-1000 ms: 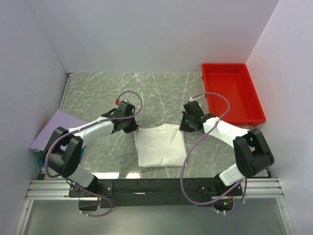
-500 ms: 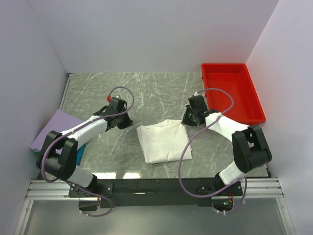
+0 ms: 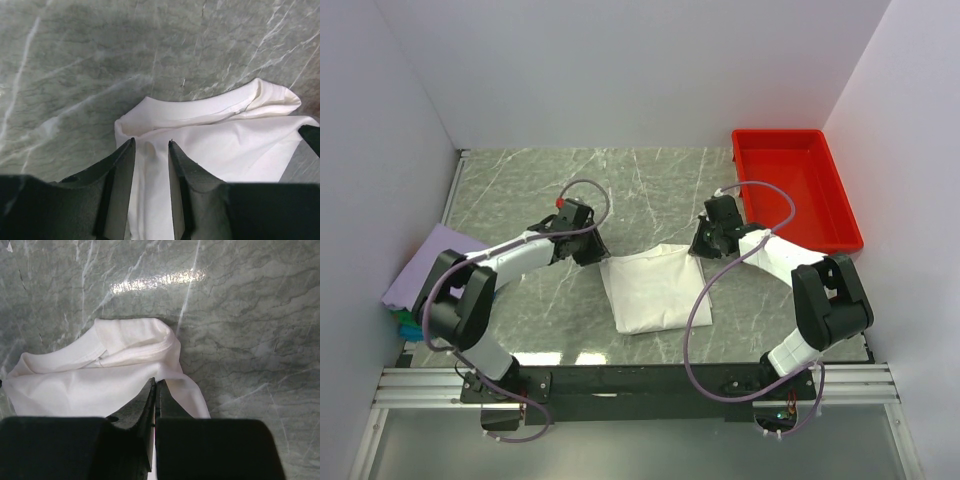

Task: Fold and stack the t-shirts
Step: Fold the tshirt

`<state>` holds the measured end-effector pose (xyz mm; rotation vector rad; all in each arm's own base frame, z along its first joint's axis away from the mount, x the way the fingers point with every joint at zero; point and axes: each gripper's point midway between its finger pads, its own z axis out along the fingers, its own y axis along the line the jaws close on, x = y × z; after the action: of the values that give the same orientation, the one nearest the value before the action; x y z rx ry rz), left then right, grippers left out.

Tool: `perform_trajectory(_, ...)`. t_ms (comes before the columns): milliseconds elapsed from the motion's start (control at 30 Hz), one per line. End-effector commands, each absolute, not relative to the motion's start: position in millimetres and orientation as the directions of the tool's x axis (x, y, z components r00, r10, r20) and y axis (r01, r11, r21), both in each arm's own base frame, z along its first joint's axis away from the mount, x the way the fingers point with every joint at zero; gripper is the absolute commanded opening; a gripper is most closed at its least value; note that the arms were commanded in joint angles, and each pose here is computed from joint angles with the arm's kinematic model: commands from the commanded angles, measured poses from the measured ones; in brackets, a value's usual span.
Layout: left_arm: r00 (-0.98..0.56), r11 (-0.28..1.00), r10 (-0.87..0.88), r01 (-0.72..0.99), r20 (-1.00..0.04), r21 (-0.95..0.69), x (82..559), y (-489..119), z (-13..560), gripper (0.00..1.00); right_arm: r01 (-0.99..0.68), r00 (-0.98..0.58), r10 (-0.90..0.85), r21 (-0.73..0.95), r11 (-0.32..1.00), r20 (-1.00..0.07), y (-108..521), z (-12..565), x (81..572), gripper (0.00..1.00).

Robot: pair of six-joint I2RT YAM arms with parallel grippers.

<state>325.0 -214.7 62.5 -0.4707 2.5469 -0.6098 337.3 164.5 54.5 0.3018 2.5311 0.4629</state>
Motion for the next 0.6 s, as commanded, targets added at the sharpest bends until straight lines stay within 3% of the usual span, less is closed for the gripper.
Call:
perform_trajectory(0,-0.817,0.822,-0.436,-0.192,-0.377,-0.536,338.4,-233.2,76.1,0.38,0.091,-0.798,0.315,0.414,0.906,-0.514,170.6,70.4,354.2,0.00)
perform_trajectory(167,-0.822,0.815,-0.433,-0.181,-0.370,-0.550,335.6,-242.6,76.7,0.34,0.094,-0.797,0.316,0.412,0.906,-0.514,169.5,70.9,354.3,0.00)
perform_trajectory(267,-0.827,0.818,-0.421,-0.169,-0.372,-0.550,332.7,-246.0,77.6,0.24,0.094,-0.796,0.317,0.411,0.907,-0.516,168.8,72.5,353.4,0.00)
perform_trajectory(400,-0.827,0.831,-0.417,-0.179,-0.378,-0.527,328.2,-239.9,74.9,0.01,0.100,-0.790,0.323,0.410,0.906,-0.520,165.5,76.5,353.7,0.00)
perform_trajectory(567,-0.802,0.836,-0.434,-0.188,-0.411,-0.516,317.5,-224.6,90.6,0.01,0.110,-0.767,0.347,0.423,0.899,-0.539,158.7,90.1,352.8,0.00)
